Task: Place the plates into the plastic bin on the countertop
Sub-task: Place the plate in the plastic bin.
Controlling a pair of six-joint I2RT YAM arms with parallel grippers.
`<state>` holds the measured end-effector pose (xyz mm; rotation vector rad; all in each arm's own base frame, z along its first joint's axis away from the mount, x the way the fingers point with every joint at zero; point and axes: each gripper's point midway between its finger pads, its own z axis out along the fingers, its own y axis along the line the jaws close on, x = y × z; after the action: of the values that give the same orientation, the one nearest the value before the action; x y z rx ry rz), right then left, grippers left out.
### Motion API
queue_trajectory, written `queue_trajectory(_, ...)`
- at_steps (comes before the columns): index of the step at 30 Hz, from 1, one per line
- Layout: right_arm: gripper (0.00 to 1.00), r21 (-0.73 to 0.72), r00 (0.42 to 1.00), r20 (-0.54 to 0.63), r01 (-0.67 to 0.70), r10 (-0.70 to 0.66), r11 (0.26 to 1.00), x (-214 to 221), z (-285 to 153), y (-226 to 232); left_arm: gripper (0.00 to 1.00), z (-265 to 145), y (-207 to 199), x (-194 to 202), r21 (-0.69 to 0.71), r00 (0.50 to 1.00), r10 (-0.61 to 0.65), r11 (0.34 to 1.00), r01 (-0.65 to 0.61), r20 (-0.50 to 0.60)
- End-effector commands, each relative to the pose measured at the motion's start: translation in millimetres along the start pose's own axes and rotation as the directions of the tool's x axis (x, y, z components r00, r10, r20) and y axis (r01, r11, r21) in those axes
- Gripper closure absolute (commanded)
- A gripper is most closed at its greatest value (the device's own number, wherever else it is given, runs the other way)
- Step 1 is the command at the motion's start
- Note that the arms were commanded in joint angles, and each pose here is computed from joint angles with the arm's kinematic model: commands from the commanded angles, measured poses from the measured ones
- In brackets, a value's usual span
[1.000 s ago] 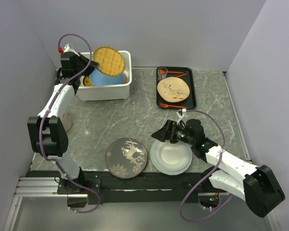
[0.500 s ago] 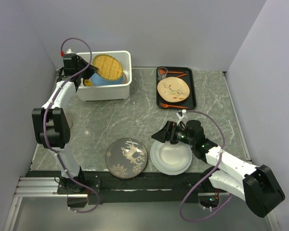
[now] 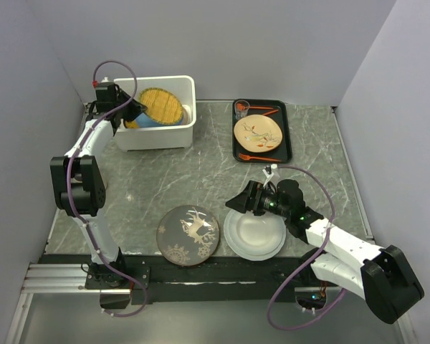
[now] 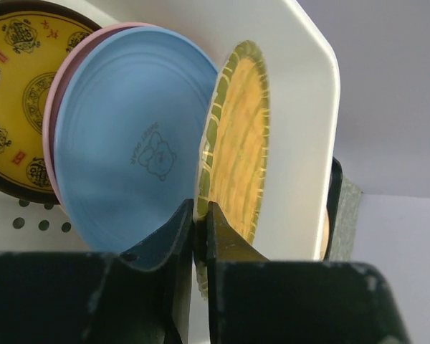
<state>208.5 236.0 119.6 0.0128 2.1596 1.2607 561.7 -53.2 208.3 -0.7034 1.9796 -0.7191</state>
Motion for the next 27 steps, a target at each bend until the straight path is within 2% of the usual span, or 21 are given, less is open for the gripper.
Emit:
queue_trajectory(1,0.00,-0.044,1.000,0.022,0.018,-0.017,0.999,-5.4,0.2,9.0,0.84,-5.5,-30.2,-16.1,0.105,0.999,0.030,0.994,-0.035,0.044)
queue_trajectory(7,0.00,-0.038,0.999,0.027,0.018,-0.017,0.999,-5.0,-1.2,7.4,0.66,-4.0,-23.6,-11.7,0.091,0.999,0.024,0.995,-0.027,0.034)
queue_trajectory(10,0.00,-0.037,1.000,0.024,0.015,-0.014,0.999,-4.2,-1.0,6.7,0.48,-5.7,-22.1,-14.4,0.077,0.998,0.028,0.997,-0.032,0.049)
queue_trajectory(11,0.00,-0.039,1.000,0.021,0.016,-0.015,0.999,-3.6,-0.8,7.1,0.35,-6.4,-21.0,-14.2,0.067,0.998,0.031,0.997,-0.035,0.050)
queue_trajectory(14,0.00,-0.041,1.000,0.023,0.013,-0.013,0.999,-4.3,-0.5,7.4,0.15,-12.9,-18.4,-24.0,0.033,0.995,0.035,0.999,-0.038,0.096)
queue_trajectory(20,0.00,-0.042,1.000,0.022,0.012,-0.011,0.999,-4.2,0.1,7.3,0.01,-33.3,-26.4,-39.4,0.024,0.982,0.058,0.998,-0.064,0.178)
queue_trajectory(27,0.00,-0.039,1.000,0.019,0.009,-0.008,0.999,-3.9,0.9,6.9,0.01,-59.0,-63.5,-43.7,0.125,0.972,0.095,0.984,-0.124,0.214)
